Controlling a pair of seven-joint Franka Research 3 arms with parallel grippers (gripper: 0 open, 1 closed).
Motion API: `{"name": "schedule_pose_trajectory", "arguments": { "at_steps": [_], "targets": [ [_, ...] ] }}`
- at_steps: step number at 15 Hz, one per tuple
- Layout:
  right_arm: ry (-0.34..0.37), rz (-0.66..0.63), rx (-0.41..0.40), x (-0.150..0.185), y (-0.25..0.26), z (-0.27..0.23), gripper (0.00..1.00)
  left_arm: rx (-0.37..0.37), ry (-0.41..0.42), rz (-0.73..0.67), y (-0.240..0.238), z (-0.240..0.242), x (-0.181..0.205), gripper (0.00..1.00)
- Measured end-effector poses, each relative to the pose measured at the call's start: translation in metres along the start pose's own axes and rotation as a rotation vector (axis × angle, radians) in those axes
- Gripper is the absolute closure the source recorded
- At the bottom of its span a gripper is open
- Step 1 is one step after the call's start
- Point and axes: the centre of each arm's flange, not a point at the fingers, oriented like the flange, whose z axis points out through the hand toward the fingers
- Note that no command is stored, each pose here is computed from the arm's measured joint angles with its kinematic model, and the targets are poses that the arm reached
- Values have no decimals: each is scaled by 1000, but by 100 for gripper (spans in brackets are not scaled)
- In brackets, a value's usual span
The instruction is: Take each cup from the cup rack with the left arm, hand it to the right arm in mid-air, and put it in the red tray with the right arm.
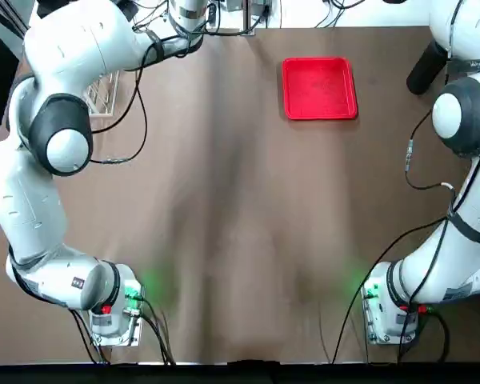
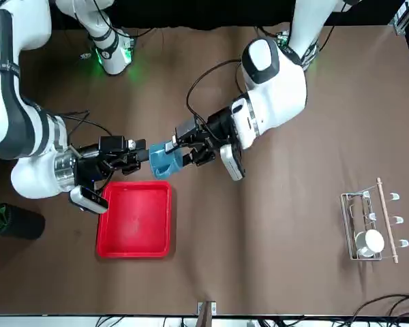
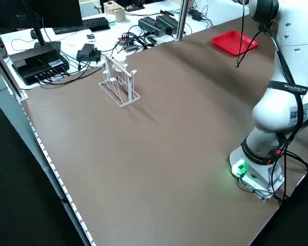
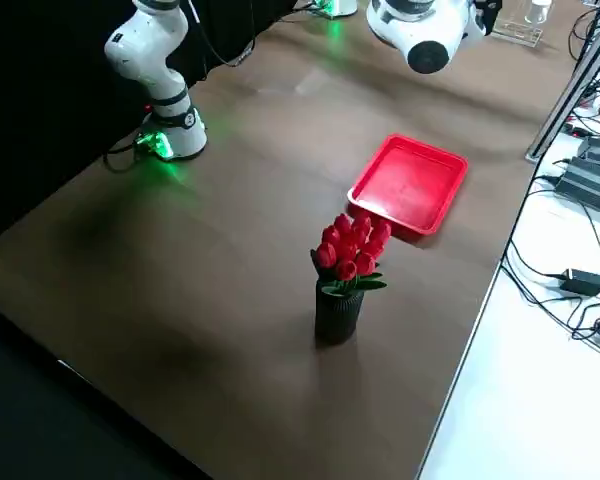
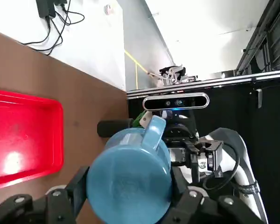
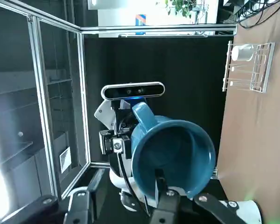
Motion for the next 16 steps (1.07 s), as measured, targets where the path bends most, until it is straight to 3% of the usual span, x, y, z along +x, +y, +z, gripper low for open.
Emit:
{"name": "schedule_pose_trajectory", "arguments": {
  "at_steps": [8,10,11,16],
  "targets": [
    [-9,-2,-10,-1,6,22,61,1,-1,-2,-1,1,0,26],
    [-3,-7,-9,-1,7,22,80,-2,0,-4,0,0,0,26],
    [-1,-24,-9,-1,7,21,83,-3,0,-25,-1,1,1,26],
    [1,-23,-10,0,8,21,83,-3,0,-26,-2,1,1,26]
  ]
}}
